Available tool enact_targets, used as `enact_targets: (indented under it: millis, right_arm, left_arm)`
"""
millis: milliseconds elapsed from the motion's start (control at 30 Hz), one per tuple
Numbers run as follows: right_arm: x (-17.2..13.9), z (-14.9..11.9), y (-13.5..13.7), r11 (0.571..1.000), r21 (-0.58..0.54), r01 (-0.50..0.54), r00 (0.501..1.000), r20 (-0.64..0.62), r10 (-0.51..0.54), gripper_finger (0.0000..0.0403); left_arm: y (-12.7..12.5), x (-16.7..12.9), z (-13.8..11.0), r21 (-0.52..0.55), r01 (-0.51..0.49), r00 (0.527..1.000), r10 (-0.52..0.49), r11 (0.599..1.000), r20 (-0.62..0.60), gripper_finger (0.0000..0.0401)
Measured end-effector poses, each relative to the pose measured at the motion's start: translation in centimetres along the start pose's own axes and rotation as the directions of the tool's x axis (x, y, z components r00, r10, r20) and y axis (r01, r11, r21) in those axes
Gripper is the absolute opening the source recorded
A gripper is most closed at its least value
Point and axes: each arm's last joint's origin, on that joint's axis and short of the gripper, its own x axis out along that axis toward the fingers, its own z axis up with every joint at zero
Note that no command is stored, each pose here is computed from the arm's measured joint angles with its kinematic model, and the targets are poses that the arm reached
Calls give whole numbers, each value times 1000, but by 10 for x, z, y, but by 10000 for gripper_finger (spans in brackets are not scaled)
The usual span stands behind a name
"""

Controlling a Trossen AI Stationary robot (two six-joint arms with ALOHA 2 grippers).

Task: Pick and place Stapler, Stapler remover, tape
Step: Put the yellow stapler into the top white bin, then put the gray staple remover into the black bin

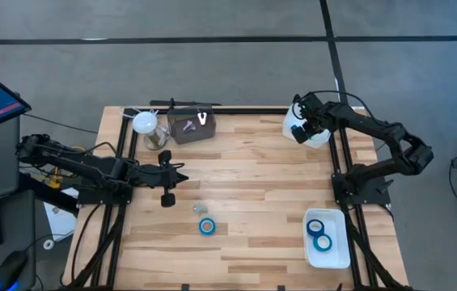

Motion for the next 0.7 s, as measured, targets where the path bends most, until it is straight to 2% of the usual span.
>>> enact_targets:
  millis: [300, 533, 700]
  right_arm:
    - [0, 1, 0, 1000, -5, -1, 1000, 11, 1, 90]
    - [0, 6, -1, 1000, 10, -1, 998, 57, 0, 140]
    - [0, 6, 0, 999, -38, 1, 998, 58, 2, 178]
  left_arm:
    - [0, 0, 1, -2, 0, 1000, 0, 1000, 5, 4]
    - [0, 0, 1, -2, 0, 1000, 0, 1000, 5, 4]
    - [0, 0, 1, -2, 0, 1000, 0, 1000, 5, 4]
